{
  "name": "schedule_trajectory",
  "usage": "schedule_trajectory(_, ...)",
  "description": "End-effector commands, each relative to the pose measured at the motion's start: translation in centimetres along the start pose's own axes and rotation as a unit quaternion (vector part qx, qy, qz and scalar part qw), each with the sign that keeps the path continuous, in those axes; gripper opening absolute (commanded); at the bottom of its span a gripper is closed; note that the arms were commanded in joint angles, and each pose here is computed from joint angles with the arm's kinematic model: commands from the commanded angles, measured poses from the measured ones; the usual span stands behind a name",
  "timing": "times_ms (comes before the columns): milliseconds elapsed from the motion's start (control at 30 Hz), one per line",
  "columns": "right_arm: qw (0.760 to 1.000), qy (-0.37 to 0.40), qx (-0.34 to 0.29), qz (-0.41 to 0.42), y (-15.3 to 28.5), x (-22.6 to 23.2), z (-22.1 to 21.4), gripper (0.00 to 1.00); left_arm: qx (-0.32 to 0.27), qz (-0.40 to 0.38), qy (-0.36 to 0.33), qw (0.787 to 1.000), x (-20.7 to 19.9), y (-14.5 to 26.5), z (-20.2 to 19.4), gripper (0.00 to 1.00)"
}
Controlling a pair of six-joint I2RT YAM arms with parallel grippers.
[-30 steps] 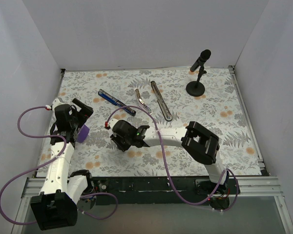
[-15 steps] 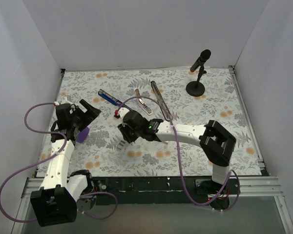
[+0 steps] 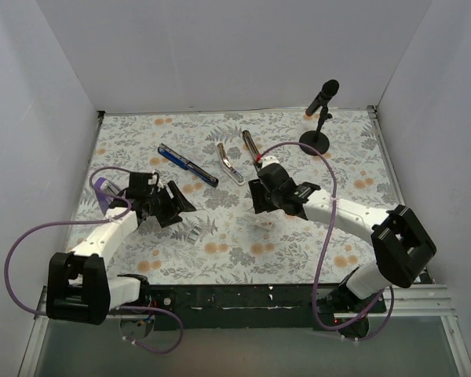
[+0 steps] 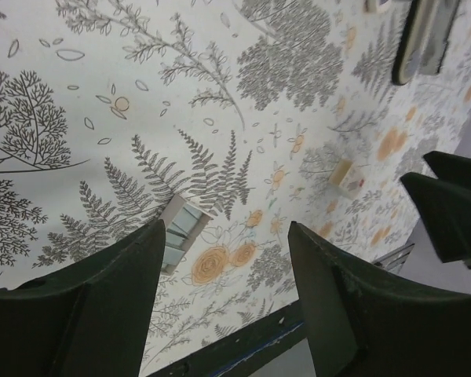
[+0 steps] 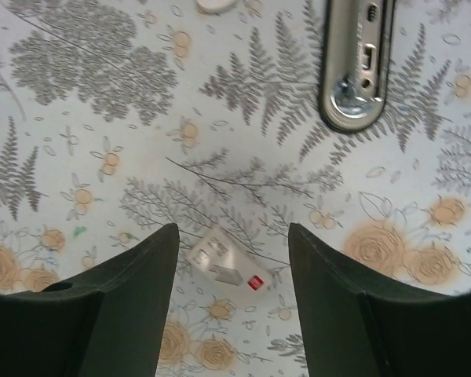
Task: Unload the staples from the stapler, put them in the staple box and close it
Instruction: Adjust the staple box at the center of the board.
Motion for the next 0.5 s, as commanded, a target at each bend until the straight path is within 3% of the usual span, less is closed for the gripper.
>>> schedule_trajectory(0, 0.999, -0.047, -0.008, -0.020, 1.6, -1.6, -0.4, 0.67, 0.026, 0.042, 0.013, 0.999, 1.7, -1.7, -1.6, 0.62)
schedule_trajectory(200, 0.997, -0.082, -0.007, -0.007, 2.1, -1.8, -1.5, 0.78, 0.050, 0.027, 0.009, 0.998, 1.4, -3.2, -2.5, 0.64)
schedule_trajectory(467, 0.995, -0.102, -0.006, 0.019, 1.0, -1.2, -2.6, 0.80, 0.109, -0.011, 0.015, 0.994, 1.3, -4.9, -4.7, 0.64)
Point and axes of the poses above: each gripper's point midway between its finger pads, its own y axis back along the fingers, its own x axis along the line the jaws close on, z = x × y, the point moved 5 cm from there along y, back along the fingers, and after that the axes turned 7 degrees about y, right-handed, at the moved point
